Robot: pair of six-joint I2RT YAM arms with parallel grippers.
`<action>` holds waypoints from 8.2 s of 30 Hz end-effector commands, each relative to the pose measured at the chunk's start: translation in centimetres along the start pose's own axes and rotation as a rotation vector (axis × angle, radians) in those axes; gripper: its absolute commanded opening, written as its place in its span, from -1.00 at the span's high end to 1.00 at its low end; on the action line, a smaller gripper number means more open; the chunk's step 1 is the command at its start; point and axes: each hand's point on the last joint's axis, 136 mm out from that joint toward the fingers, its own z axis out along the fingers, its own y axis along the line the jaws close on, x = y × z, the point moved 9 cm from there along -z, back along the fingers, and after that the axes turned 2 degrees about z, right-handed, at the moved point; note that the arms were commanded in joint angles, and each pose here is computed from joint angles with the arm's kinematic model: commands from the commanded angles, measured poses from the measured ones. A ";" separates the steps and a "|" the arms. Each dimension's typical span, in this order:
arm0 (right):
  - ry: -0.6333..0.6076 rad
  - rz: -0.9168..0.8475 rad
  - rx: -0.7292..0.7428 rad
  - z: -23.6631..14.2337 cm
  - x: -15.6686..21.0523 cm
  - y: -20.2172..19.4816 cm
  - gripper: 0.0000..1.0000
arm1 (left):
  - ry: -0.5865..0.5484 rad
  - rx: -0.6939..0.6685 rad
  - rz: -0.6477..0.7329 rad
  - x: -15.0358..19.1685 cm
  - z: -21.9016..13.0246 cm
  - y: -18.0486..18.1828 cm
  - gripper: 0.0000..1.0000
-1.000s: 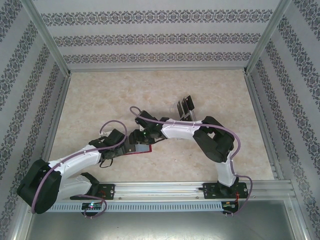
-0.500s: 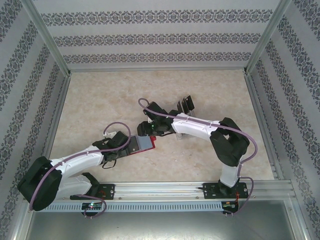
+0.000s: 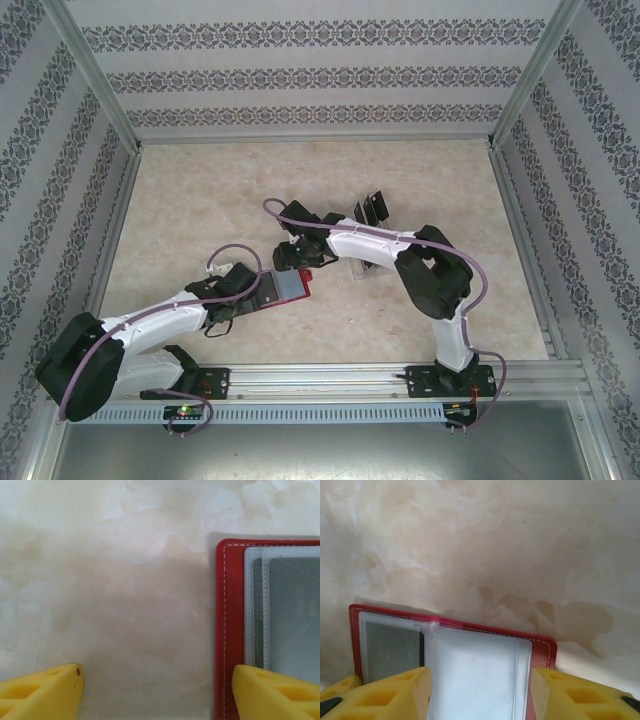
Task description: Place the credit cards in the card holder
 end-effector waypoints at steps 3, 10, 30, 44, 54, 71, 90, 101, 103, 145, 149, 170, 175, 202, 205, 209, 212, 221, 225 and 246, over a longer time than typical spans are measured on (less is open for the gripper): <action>0.029 -0.002 -0.021 1.1 -0.1 0.5 -0.10 | -0.013 0.037 -0.020 0.0 0.1 -0.7 -0.56; 0.060 -0.004 -0.027 2.5 0.7 0.9 -0.09 | -0.014 0.036 -0.017 0.0 0.2 -0.7 -0.57; 0.018 -0.023 -0.065 0.1 1.0 2.8 -0.09 | -0.015 0.040 -0.013 -0.1 0.2 -0.8 -0.56; 0.002 -0.035 -0.082 -1.4 1.2 3.7 -0.09 | -0.024 0.051 -0.014 -0.3 0.0 -0.9 -0.56; 0.020 0.005 -0.166 -1.3 1.8 5.1 -0.09 | -0.146 0.031 -0.099 -0.7 -3.9 2.0 -0.56; 0.135 0.051 -0.236 4.6 4.9 8.2 -0.09 | -0.274 0.055 -0.181 -1.6 -7.5 3.8 -0.56; -0.149 0.032 -0.185 -9.6 -0.3 2.4 -0.11 | -0.234 0.096 -0.110 -2.6 -6.4 1.3 -0.57; -0.137 -0.102 0.326 -12.4 0.3 -5.5 -0.10 | -0.132 0.102 0.033 -3.9 -2.6 -3.6 -0.64; -0.127 -0.123 0.382 -12.4 0.5 -6.1 -0.10 | -0.113 0.089 0.048 -3.7 -1.8 -3.8 -0.64; 0.064 -0.162 0.707 -8.4 0.8 -12.3 -0.03 | -0.046 -0.055 0.062 -1.1 0.9 -1.3 -0.65; 0.086 -0.154 0.699 -7.7 1.0 -12.7 -0.03 | -0.050 -0.053 0.062 -1.1 0.9 -1.4 -0.65; 0.038 -0.112 0.591 -8.9 0.7 -11.7 0.31 | -0.050 -0.047 0.068 -1.3 1.0 -1.7 -0.65; 0.025 -0.108 0.592 -9.3 0.6 -11.7 0.37 | -0.051 -0.046 0.070 -1.3 0.9 -1.6 -0.65; 0.016 -0.102 0.559 -9.7 0.3 -11.7 0.94 | -0.052 -0.043 0.071 -1.4 0.9 -1.8 -0.65; 0.016 -0.094 0.539 -9.7 0.2 -11.7 1.00 | -0.051 -0.042 0.071 -1.4 0.9 -1.9 -0.64; 0.007 -0.062 0.469 -10.4 -0.2 -11.8 1.00 | -0.051 -0.040 0.074 -1.6 0.8 -2.0 -0.65; -0.027 -0.035 0.403 -11.8 -0.5 -11.4 1.00 | -0.053 -0.036 0.079 -1.8 0.5 -2.2 -0.65; -0.165 -0.009 0.194 -16.7 -1.2 -8.6 1.00 | -0.080 -0.045 0.101 -2.8 -0.6 -2.6 -0.65; -0.202 0.019 0.022 -17.4 -1.2 -7.0 1.00 | -0.086 -0.054 0.104 -3.0 -0.9 -2.4 -0.66; -0.112 0.070 -0.512 -5.8 0.5 0.1 1.00 | -0.013 -0.180 0.087 -0.8 0.0 0.2 -0.66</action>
